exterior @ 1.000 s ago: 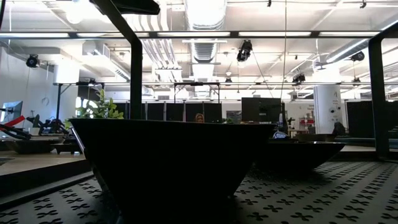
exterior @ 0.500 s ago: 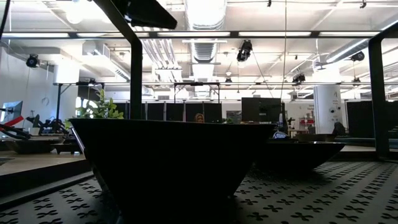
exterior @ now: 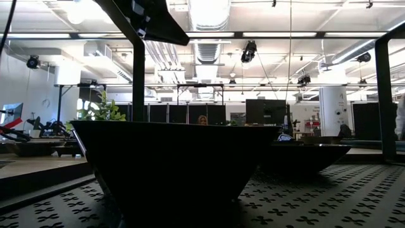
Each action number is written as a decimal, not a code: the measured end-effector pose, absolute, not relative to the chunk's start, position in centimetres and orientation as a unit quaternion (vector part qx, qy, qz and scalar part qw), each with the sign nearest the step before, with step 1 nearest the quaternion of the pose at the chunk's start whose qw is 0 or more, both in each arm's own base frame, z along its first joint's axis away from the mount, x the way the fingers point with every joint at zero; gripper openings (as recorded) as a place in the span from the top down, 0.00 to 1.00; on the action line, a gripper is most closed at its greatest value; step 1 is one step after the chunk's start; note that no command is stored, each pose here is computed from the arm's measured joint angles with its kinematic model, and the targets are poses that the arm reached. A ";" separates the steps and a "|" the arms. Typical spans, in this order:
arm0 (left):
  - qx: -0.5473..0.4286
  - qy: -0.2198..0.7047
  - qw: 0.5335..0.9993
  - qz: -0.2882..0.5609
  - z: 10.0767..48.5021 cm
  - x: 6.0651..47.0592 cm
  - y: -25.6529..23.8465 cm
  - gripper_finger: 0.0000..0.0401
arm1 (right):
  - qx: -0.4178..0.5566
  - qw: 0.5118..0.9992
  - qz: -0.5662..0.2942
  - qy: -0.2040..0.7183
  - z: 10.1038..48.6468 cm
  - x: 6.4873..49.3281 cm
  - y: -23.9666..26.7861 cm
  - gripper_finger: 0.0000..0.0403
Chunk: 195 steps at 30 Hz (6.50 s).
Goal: Pick & Place Mini shaped plates
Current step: Stack the distorted square plate on top of the other distorted square plate on the shelf
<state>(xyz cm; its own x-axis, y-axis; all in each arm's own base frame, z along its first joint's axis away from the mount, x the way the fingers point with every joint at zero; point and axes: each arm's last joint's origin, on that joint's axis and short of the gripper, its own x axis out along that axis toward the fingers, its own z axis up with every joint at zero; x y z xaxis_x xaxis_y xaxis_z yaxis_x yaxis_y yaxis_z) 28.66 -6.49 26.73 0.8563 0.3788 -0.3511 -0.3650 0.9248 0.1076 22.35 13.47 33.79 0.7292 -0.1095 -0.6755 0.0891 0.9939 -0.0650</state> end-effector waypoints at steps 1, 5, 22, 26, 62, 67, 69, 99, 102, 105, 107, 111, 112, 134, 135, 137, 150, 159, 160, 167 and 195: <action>0.014 0.185 0.963 0.195 26.8 28.7 -6.4 0.87 | -0.017 0.930 -0.052 0.365 33.8 22.4 13.5 0.85; 0.011 0.191 0.960 0.202 26.7 28.6 -6.0 0.87 | -0.019 0.930 -0.051 0.365 33.8 22.4 13.5 0.85; 0.017 0.204 0.956 0.208 26.5 28.6 -5.7 0.77 | -0.019 0.930 -0.051 0.364 33.8 22.4 13.5 0.85; 0.017 0.204 0.956 0.208 26.5 28.6 -5.7 0.75 | -0.017 0.930 -0.051 0.364 33.8 22.4 13.5 0.84; -0.086 0.341 0.909 0.224 21.7 30.5 0.9 0.75 | -0.001 0.930 -0.058 0.363 33.8 22.4 13.5 0.85; -0.108 0.349 0.905 0.218 21.4 30.5 1.8 0.75 | 0.000 0.930 -0.058 0.362 33.8 22.4 13.5 0.85; -0.115 0.347 0.904 0.223 21.4 30.5 2.0 0.75 | 0.000 0.930 -0.058 0.363 33.8 22.4 13.5 0.85; -0.139 0.402 0.876 0.229 16.9 32.5 2.8 0.75 | 0.008 0.930 -0.057 0.364 33.8 22.3 13.5 0.85; -0.139 0.401 0.876 0.229 16.8 32.6 2.8 0.75 | 0.009 0.930 -0.057 0.363 33.9 22.3 13.4 0.85; -0.140 0.397 0.878 0.228 17.0 32.6 2.8 0.75 | 0.011 0.931 -0.057 0.361 34.0 22.2 13.4 0.85; -0.141 0.391 0.881 0.227 17.3 32.6 2.8 0.75 | 0.012 0.931 -0.057 0.361 34.0 22.2 13.4 0.85; -0.142 0.388 0.881 0.229 17.4 32.7 3.0 0.75 | 0.012 0.931 -0.057 0.361 34.0 22.2 13.4 0.85; -0.142 0.388 0.881 0.229 17.4 32.7 3.0 0.75 | 0.012 0.931 -0.057 0.361 34.0 22.2 13.4 0.85; -0.176 0.365 0.883 0.237 17.7 32.9 3.1 0.75 | 0.003 0.938 -0.079 0.338 34.4 22.1 13.1 0.85; -0.177 0.365 0.883 0.237 17.7 32.9 3.1 0.75 | -0.002 0.938 -0.077 0.338 34.5 22.1 13.1 0.85; -0.179 0.367 0.881 0.239 17.5 33.0 3.1 0.75 | -0.013 0.938 -0.073 0.338 34.5 22.1 13.1 0.85; -0.182 0.393 0.867 0.244 15.4 33.4 3.1 0.75 | -0.023 0.939 -0.068 0.338 34.5 22.1 13.1 0.85; -0.196 0.405 0.866 0.216 15.0 33.6 2.9 0.75 | -0.021 0.939 -0.066 0.336 34.5 22.1 13.1 0.85; -0.196 0.406 0.866 0.216 14.9 33.6 2.9 0.75 | -0.021 0.939 -0.066 0.336 34.5 22.1 13.1 0.85; -0.202 0.405 0.865 0.218 14.9 33.6 2.9 0.82 | -0.021 0.940 -0.066 0.335 34.6 22.1 13.1 0.85; -0.203 0.382 0.874 0.222 18.5 33.4 2.6 1.00 | -0.020 0.940 -0.066 0.335 34.6 22.0 13.1 0.85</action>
